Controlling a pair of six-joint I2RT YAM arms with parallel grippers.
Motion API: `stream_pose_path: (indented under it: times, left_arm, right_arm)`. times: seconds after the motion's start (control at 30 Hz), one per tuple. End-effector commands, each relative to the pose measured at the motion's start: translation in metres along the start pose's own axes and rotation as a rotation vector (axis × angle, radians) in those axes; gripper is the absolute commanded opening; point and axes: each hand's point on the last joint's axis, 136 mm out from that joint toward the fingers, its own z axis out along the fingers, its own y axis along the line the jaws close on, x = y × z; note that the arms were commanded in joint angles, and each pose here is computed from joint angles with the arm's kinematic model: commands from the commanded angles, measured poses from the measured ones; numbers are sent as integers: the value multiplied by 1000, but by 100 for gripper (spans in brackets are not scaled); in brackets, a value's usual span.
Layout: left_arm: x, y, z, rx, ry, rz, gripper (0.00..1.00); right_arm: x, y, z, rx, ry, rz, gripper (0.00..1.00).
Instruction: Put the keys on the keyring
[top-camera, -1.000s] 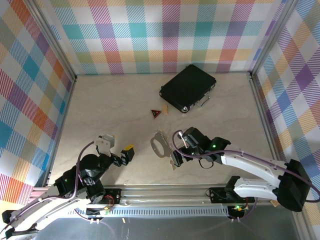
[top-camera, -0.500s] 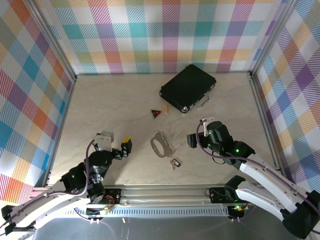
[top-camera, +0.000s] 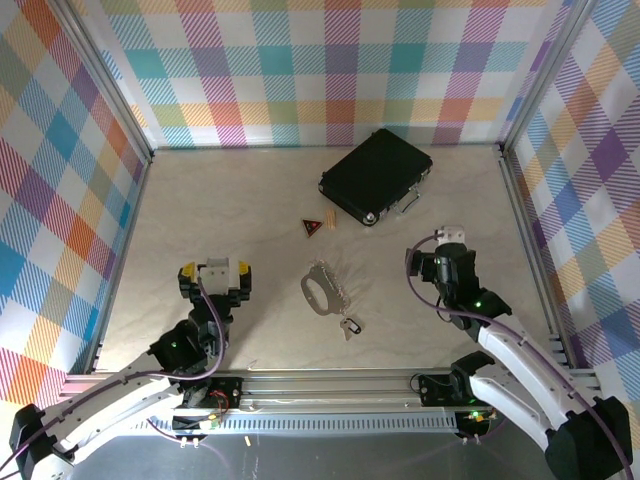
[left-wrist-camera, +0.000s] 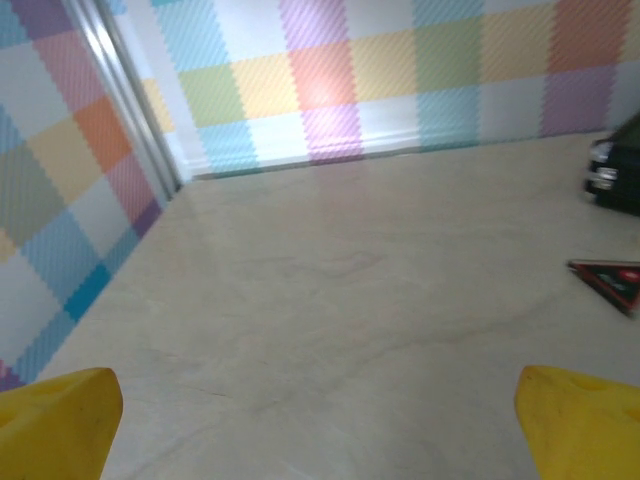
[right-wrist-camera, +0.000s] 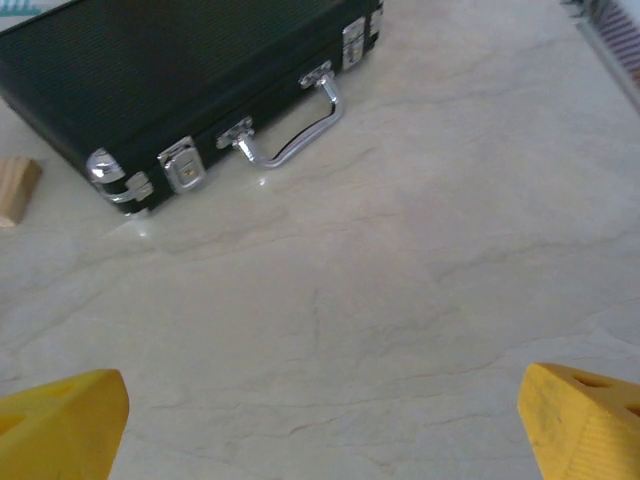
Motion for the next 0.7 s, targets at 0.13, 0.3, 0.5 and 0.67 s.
stream_pose_path:
  times: [0.13, 0.3, 0.5, 0.67]
  left_arm:
    - [15, 8, 14, -103, -12, 17, 100]
    - [35, 5, 24, -88, 16, 69, 100]
    - [39, 7, 34, -107, 30, 93, 100]
    - [41, 11, 47, -109, 37, 68, 100]
  right_arm:
    - [-6, -29, 9, 132, -155, -40, 99]
    - [18, -30, 17, 108, -142, -93, 99]
    - [25, -28, 18, 88, -143, -112, 99]
    - [20, -31, 22, 101, -169, -118, 99]
